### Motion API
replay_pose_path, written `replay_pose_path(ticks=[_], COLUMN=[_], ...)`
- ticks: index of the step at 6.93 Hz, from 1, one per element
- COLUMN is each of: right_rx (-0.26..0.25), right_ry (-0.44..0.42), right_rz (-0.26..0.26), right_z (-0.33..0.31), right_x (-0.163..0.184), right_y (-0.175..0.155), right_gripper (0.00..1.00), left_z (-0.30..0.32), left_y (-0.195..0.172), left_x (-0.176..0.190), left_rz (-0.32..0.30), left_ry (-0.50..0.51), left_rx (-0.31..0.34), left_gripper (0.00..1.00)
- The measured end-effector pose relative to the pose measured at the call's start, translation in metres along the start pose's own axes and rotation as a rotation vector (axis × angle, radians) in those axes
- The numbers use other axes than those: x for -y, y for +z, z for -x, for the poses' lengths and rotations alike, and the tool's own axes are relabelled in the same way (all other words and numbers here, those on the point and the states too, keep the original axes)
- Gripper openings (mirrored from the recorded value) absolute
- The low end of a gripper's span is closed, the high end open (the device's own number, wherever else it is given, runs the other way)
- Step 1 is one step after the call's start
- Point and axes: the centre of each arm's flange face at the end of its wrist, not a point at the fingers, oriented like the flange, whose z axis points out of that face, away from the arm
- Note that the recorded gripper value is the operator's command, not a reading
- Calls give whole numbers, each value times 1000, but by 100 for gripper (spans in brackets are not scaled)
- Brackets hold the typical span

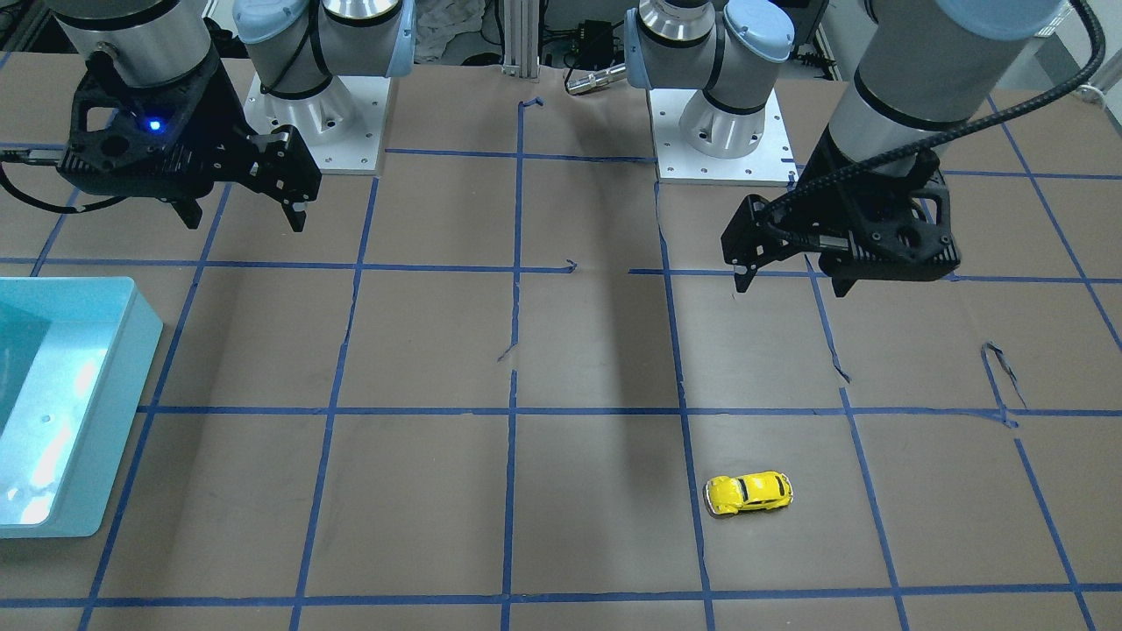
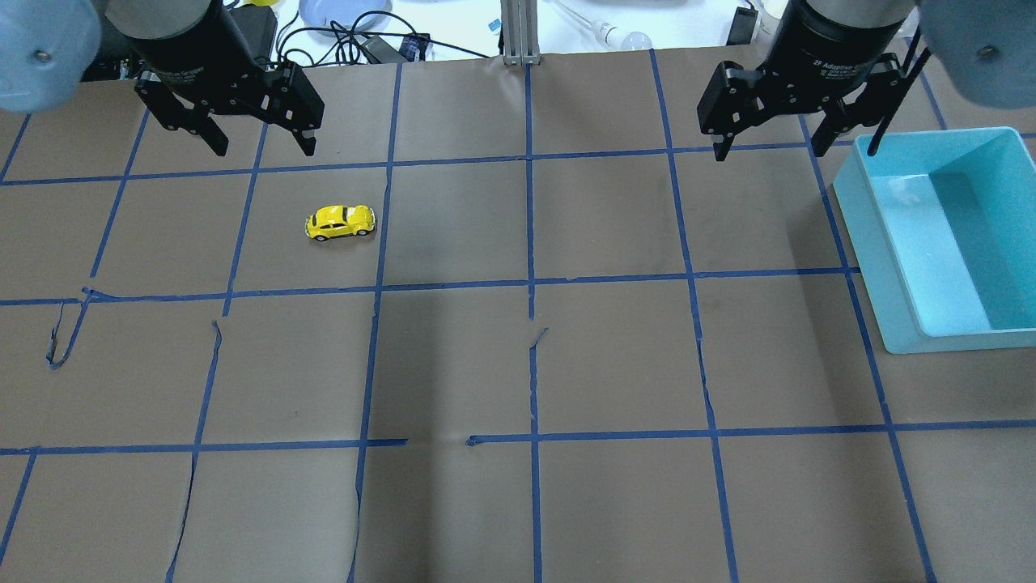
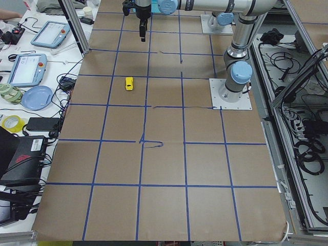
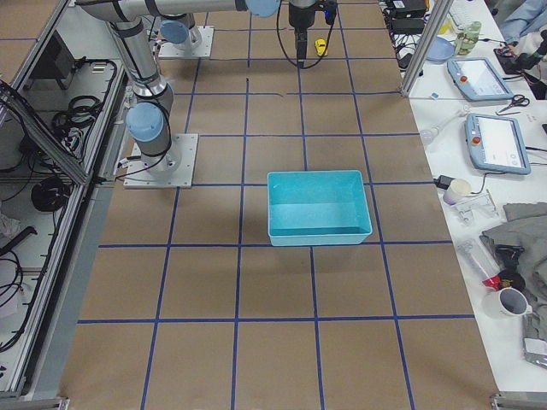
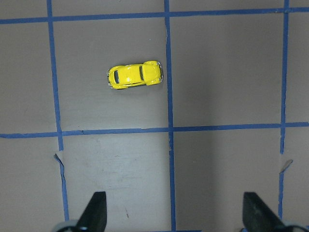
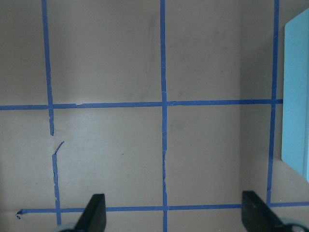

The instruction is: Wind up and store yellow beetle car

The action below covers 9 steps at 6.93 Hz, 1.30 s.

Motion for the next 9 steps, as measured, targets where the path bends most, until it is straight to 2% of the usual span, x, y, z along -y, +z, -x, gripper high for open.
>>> replay_pose_path(ticks=[6, 9], right_rx=[0, 0], right_ry=[0, 0], right_rz=[1, 1], right_z=[0, 0], right_x=[0, 0], right_y=[0, 0], right_gripper=[100, 100], left_z=[-1, -1], left_y=[12, 14], left_x=[-6, -5], left_rz=[43, 45], left_ry=[2, -2], left_rx=[-1, -7], left_gripper=[100, 100])
